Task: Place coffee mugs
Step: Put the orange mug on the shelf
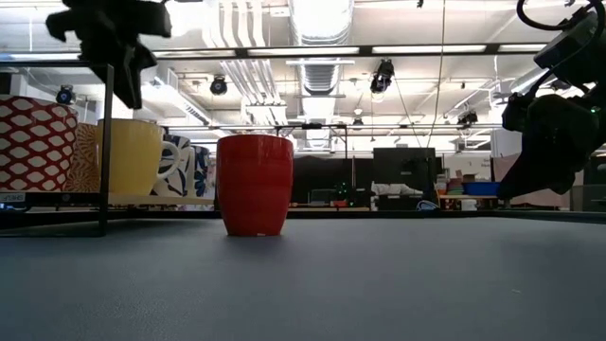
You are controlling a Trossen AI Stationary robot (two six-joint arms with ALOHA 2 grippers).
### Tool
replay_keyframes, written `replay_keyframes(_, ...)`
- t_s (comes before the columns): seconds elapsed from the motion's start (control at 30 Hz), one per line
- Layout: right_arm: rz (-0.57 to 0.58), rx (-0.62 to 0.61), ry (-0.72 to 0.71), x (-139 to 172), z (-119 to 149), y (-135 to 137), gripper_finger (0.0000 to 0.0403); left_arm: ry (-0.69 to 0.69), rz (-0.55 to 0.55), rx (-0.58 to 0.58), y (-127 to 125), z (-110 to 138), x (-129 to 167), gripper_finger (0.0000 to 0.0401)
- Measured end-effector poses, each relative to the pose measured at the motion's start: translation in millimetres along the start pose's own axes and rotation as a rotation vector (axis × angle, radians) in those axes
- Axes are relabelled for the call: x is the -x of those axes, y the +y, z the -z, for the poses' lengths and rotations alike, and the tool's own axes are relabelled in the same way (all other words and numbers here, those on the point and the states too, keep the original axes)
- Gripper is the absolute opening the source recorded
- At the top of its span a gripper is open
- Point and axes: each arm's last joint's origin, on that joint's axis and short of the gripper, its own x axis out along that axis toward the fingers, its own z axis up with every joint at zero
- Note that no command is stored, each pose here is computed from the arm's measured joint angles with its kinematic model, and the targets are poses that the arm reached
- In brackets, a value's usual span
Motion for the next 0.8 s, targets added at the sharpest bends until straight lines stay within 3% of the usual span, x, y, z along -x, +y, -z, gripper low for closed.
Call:
replay_keyframes(0.23,0.000,0.000,0.000,0,0,0,0.0063,-0.206,0.129,0.033,-2,-23,16,0.0075)
replay_keyframes(0.37,0.000,0.000,0.000,0,0,0,0.0063,-0.302,0.176,0.198,-6,-44,9,0.0075)
replay_keyframes(0.6,0.000,0.000,-0.001,0,0,0,0.0063,-0.233,0.215,0.535,-17,-73,-22,0.0075)
replay_keyframes(0.8,0.000,0.000,-0.001,0,0,0,0.0063,-0.160,0.203,0.632,-24,-98,-36,0.0089)
